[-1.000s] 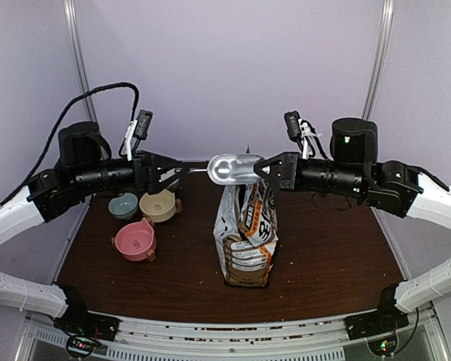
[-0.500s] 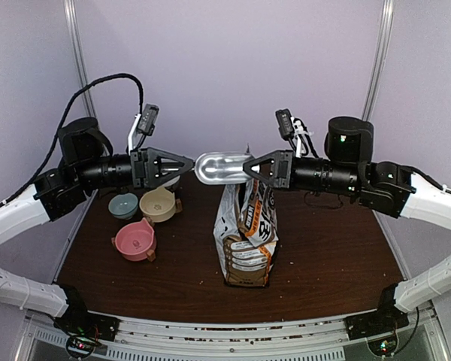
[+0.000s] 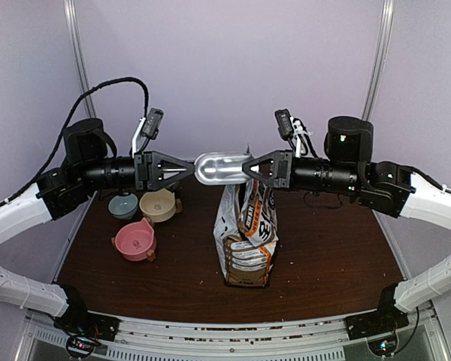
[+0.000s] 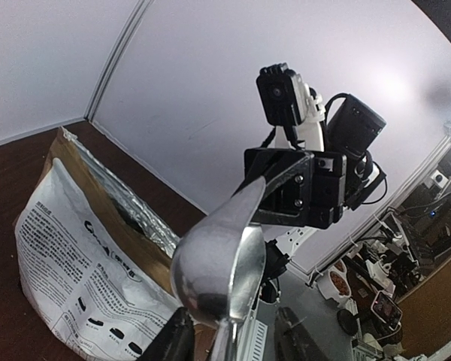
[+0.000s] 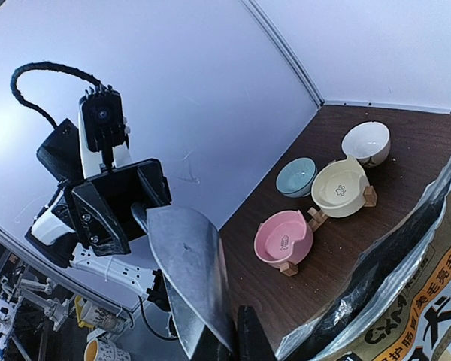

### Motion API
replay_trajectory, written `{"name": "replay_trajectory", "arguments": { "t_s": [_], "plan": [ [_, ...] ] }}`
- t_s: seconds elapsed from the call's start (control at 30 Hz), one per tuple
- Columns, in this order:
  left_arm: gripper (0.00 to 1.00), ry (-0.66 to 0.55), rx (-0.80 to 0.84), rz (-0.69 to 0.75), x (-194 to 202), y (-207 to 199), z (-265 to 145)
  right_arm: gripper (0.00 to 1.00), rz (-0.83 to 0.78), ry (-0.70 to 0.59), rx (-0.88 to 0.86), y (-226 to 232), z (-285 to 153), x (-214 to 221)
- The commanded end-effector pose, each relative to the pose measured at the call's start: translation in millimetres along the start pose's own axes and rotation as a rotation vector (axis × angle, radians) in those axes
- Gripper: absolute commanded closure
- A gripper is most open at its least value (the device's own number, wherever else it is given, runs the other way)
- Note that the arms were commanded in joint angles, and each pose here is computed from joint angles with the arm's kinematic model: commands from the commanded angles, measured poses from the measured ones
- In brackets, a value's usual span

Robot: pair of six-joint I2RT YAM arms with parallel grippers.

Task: Serve the pet food

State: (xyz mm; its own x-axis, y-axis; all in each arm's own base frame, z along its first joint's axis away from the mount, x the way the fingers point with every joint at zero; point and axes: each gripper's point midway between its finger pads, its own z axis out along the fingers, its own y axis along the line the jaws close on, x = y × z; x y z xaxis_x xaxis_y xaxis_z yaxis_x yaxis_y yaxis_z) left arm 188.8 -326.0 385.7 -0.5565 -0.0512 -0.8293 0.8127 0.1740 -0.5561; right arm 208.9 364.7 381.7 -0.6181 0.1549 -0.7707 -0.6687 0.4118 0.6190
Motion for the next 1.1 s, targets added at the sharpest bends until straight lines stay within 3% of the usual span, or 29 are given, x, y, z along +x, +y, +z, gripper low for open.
{"name": "replay_trajectory", "arguments": {
  "t_s": [0.0, 0.63, 0.73, 0.97, 1.07],
  "plan": [
    [0.63, -0.024, 0.018, 0.035, -12.9, -7.7, -0.6, 1.0, -0.011, -0.034, -0.042, 13.6, -0.9, -14.3],
    [1.0, -0.004, 0.004, 0.011, -5.3, -0.5, 2.4, 1.0, -0.028, -0.009, 0.012, 2.3, 3.2, -7.9],
    [1.0, -0.008, 0.0, 0.004, -6.1, 1.0, 3.1, 0.99, -0.036, -0.007, 0.025, 0.7, 3.7, -9.2],
    [1.0, -0.114, -0.158, 0.014, -23.5, 21.7, -12.6, 0.54, -0.085, -0.022, 0.247, -31.2, -10.0, -18.7],
    [1.0, -0.18, -0.222, 0.005, -34.7, 32.3, -27.8, 0.45, -0.095, -0.015, 0.404, -56.8, -18.4, -20.4]
  ]
}}
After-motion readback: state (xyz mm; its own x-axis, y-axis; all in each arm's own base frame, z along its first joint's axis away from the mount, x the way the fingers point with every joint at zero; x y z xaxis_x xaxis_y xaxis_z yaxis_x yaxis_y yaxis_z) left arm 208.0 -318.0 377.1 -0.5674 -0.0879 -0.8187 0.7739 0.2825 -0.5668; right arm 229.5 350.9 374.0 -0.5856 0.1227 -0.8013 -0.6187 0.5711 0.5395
